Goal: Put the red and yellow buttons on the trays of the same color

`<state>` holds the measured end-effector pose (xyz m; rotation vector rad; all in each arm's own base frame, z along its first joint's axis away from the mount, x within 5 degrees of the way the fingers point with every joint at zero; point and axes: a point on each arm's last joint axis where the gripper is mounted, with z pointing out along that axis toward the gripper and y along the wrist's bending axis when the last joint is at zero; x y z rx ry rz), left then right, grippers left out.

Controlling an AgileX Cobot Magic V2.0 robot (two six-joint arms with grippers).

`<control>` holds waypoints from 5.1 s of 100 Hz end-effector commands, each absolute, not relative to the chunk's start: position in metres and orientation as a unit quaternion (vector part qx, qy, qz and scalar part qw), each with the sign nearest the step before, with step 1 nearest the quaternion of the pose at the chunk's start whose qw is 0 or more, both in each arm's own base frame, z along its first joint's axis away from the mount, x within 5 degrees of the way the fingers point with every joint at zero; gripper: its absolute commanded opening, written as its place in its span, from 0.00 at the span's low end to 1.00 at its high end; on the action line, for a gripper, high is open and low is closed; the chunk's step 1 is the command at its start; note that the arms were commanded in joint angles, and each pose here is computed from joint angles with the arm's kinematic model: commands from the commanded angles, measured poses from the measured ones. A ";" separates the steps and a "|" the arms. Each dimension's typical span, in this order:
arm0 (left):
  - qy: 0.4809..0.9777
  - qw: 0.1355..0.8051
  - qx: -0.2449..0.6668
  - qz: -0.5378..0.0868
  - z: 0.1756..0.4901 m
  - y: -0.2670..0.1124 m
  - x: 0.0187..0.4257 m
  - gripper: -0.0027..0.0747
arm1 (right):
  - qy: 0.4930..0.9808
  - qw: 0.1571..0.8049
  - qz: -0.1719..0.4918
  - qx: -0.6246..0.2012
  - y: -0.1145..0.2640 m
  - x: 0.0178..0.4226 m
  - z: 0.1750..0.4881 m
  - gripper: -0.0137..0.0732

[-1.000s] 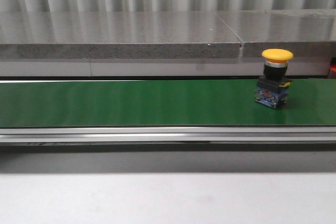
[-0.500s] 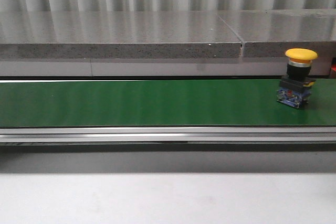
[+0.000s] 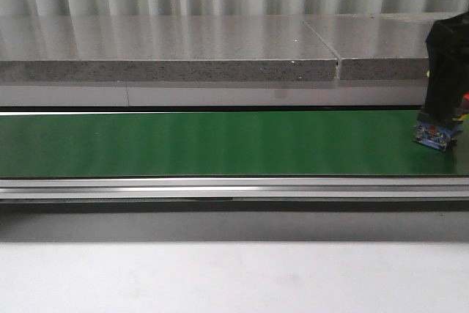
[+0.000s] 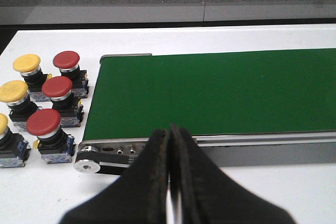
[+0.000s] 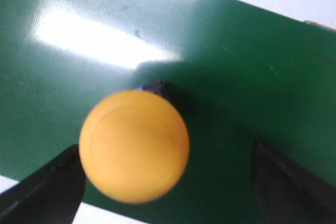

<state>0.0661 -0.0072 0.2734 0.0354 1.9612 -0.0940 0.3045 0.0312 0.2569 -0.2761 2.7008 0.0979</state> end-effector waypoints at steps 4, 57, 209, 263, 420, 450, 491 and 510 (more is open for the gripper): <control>0.802 0.595 0.012 -0.047 0.289 -0.008 0.069 0.01 | 0.957 0.269 0.034 -0.099 0.032 0.313 0.271 0.82; 0.802 0.595 0.012 -0.047 0.289 -0.008 0.069 0.01 | 0.960 0.258 0.031 -0.107 0.030 0.312 0.297 0.27; 0.802 0.595 0.012 -0.047 0.289 -0.008 0.069 0.01 | 0.919 0.221 -0.035 0.325 -0.177 0.264 0.194 0.27; 0.802 0.595 0.012 -0.047 0.289 -0.008 0.069 0.01 | 0.920 0.219 -0.035 0.324 -0.178 0.265 0.202 0.88; 0.802 0.595 0.010 -0.050 0.289 -0.008 0.069 0.01 | 0.822 0.569 -0.011 -0.034 0.001 0.134 0.353 0.08; 0.802 0.595 0.010 -0.050 0.289 -0.008 0.069 0.01 | 0.822 0.568 -0.011 -0.034 0.001 0.134 0.353 0.08; 0.802 0.595 0.010 -0.050 0.289 -0.008 0.069 0.50 | 0.822 0.568 -0.011 -0.034 0.001 0.134 0.353 0.08; 0.802 0.595 0.009 -0.052 0.289 -0.008 0.069 0.79 | 0.822 0.568 -0.011 -0.034 0.001 0.134 0.353 0.08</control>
